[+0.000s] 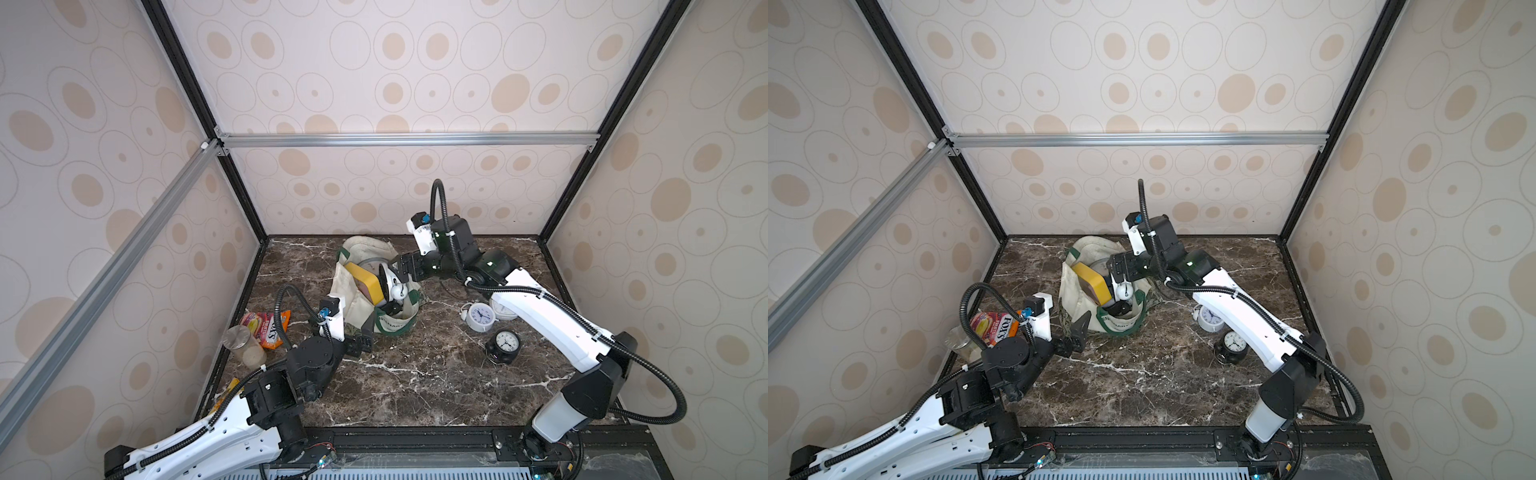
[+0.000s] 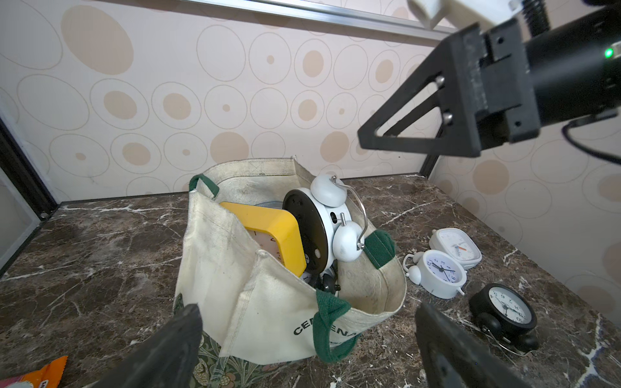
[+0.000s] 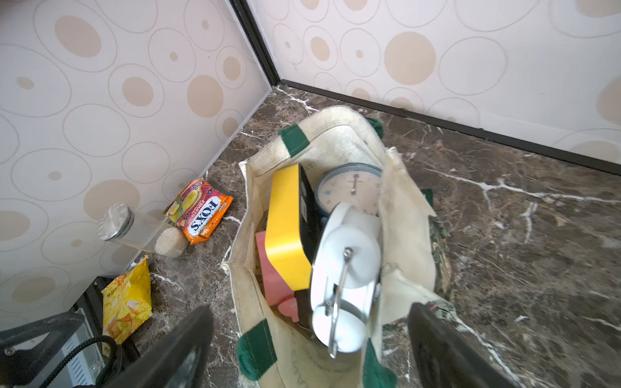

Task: Put the alarm clock into the canvas bag
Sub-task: Place the alarm at the canvas bag, then move the alarm to the center of the board.

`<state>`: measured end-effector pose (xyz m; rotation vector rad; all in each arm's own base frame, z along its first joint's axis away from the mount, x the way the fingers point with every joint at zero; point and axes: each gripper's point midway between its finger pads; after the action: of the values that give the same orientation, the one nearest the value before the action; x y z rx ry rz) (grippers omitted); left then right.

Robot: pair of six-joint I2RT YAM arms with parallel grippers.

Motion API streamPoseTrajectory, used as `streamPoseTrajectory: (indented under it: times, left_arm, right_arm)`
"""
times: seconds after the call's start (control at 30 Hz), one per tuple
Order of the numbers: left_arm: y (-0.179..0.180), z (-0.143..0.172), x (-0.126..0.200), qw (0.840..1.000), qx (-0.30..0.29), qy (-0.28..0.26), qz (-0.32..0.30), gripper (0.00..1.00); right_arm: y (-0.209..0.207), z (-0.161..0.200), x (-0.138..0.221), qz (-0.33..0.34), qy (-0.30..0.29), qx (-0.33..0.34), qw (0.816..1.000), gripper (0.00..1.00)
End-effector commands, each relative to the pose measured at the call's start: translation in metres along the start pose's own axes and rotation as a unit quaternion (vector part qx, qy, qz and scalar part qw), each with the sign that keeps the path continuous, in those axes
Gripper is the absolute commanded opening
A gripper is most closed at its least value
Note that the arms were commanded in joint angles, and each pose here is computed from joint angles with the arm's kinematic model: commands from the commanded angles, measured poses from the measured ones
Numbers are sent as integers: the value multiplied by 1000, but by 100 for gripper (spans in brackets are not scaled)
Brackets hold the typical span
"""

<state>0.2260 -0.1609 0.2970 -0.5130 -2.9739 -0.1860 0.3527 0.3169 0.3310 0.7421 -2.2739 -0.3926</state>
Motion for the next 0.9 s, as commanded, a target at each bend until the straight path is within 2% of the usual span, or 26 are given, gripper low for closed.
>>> streamPoseTrajectory:
  times: [0.0, 0.13, 0.27, 0.33, 0.43, 0.53, 0.63, 0.7, 0.73, 0.87]
  left_arm:
    - [3, -28, 5, 1000, 8, -28, 5, 98]
    - [-15, -25, 4, 998, 21, -24, 54, 99]
    - [-62, -27, 7, 982, 14, -57, 179, 98]
    - [-85, -14, 1, 975, -7, -33, 220, 98]
    - [-130, 11, -11, 954, -40, 22, 296, 98]
    - [-164, 24, -13, 936, -38, 34, 349, 98]
    - [-191, 28, -9, 923, -50, 33, 381, 98]
    - [-199, 37, -13, 923, -57, 47, 379, 98]
    - [-202, 39, -14, 922, -60, 53, 379, 99]
    - [-207, 39, -13, 922, -55, 52, 379, 98]
  right_arm:
    - [-22, 13, 21, 33, 15, -1, 999, 92]
    - [-67, 23, 52, 79, -14, -44, 996, 95]
    - [-151, 66, 76, 168, -9, -141, 976, 98]
    - [-190, 92, 89, 199, -13, -201, 959, 98]
    - [-243, 129, 112, 256, -33, -265, 929, 97]
    - [-285, 161, 122, 287, -28, -339, 895, 96]
    - [-318, 181, 126, 294, -38, -419, 858, 95]
    - [-335, 190, 127, 312, -48, -443, 839, 96]
    - [-342, 192, 125, 314, -53, -451, 834, 96]
    - [-357, 199, 102, 298, -33, -465, 833, 95]
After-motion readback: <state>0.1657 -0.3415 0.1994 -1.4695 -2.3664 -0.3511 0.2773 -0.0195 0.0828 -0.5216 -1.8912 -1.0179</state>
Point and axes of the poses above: each gripper's point midway between its finger pads, its own x axis back along the fingers, its own y axis along the line the jaws close on, z = x × y, and after that the axes turned 14 degrees about -x, right-handed
